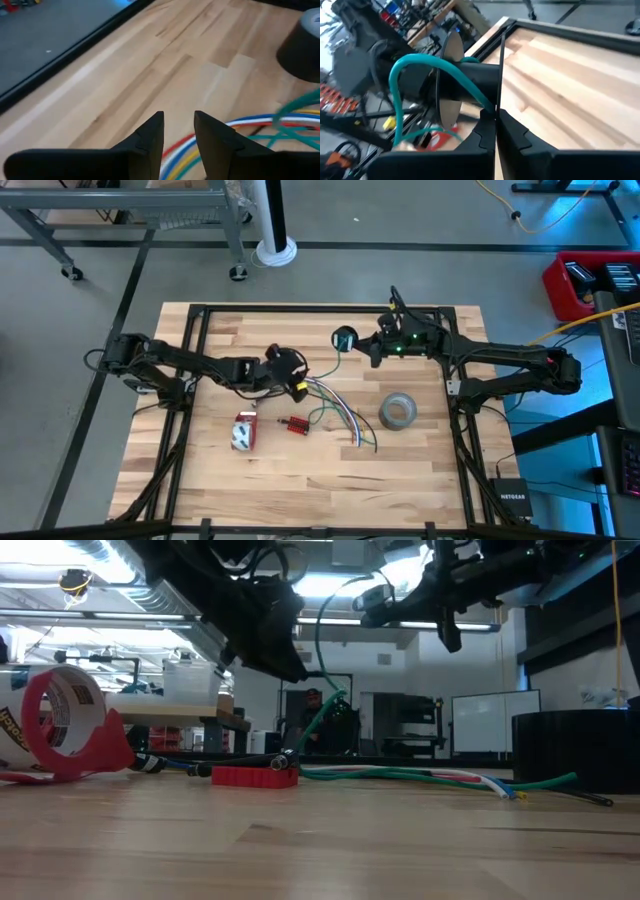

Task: Coil cords
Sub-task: Uncoil the green wire from the black spool

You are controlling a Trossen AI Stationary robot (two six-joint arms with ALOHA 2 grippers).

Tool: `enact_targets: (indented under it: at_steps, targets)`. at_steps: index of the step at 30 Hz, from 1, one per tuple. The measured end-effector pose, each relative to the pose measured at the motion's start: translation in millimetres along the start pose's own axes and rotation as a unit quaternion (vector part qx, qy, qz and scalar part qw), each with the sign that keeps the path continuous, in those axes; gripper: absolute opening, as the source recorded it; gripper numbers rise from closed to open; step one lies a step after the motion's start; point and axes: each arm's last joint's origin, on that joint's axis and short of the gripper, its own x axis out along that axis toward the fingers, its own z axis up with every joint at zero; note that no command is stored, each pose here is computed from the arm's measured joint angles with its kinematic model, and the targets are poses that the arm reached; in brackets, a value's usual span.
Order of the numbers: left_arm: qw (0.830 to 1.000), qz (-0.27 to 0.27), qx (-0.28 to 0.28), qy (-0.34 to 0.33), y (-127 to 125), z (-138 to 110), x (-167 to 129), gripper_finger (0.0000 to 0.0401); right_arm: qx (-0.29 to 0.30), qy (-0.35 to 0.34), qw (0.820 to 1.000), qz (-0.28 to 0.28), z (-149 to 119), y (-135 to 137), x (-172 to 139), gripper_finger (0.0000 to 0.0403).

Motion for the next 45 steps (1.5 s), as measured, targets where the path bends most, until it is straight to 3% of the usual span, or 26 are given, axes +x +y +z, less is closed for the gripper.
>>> enact_targets:
  at_steps: [5, 11, 14, 21, 24, 27, 32, 39, 45]
  targets:
    - [1.0, 0.009, -0.016, 0.004, 5.2, 1.6, -0.9, 0.009, 0.002, 0.018, 1.0, 0.006, -2.3, -0.5, 0.0, 0.0002]
    - [0.995, 0.049, -0.031, 0.078, 10.2, -14.0, -17.1, 0.0079, -0.009, 0.018, 1.0, -0.01, -3.3, -2.2, -0.1, 0.0003]
    - [0.996, 0.069, -0.038, 0.049, 10.8, -9.3, -20.1, 0.0074, -0.012, 0.018, 1.0, -0.006, -3.0, -1.7, -0.1, 0.0002]
    - [0.993, 0.011, -0.007, -0.119, 6.7, 33.3, -19.9, 0.0072, -0.022, 0.042, 0.998, 0.036, -4.1, 1.0, -0.2, 0.0003]
    - [0.986, -0.047, -0.012, -0.162, 12.3, 47.1, -17.3, 0.0072, -0.023, 0.06, 0.996, 0.063, -5.3, 2.6, -0.4, 0.0003]
    - [0.979, -0.099, -0.033, -0.174, 19.0, 53.6, -14.0, 0.0072, -0.025, 0.073, 0.993, 0.086, -5.8, 4.0, -0.6, 0.0003]
    - [0.974, -0.125, -0.066, -0.177, 25.4, 57.4, -11.2, 0.0072, -0.04, 0.063, 0.991, 0.109, -3.0, 7.0, -0.8, 0.0003]
    - [0.952, -0.198, -0.067, -0.224, 18.8, 66.9, -18.6, 0.0072, -0.061, 0.044, 0.99, 0.12, -0.1, 8.4, 2.1, 0.0003]
    - [0.946, -0.223, -0.066, -0.225, 17.0, 67.6, -19.8, 0.0072, -0.06, 0.046, 0.99, 0.117, -0.8, 7.3, 3.5, 0.0004]
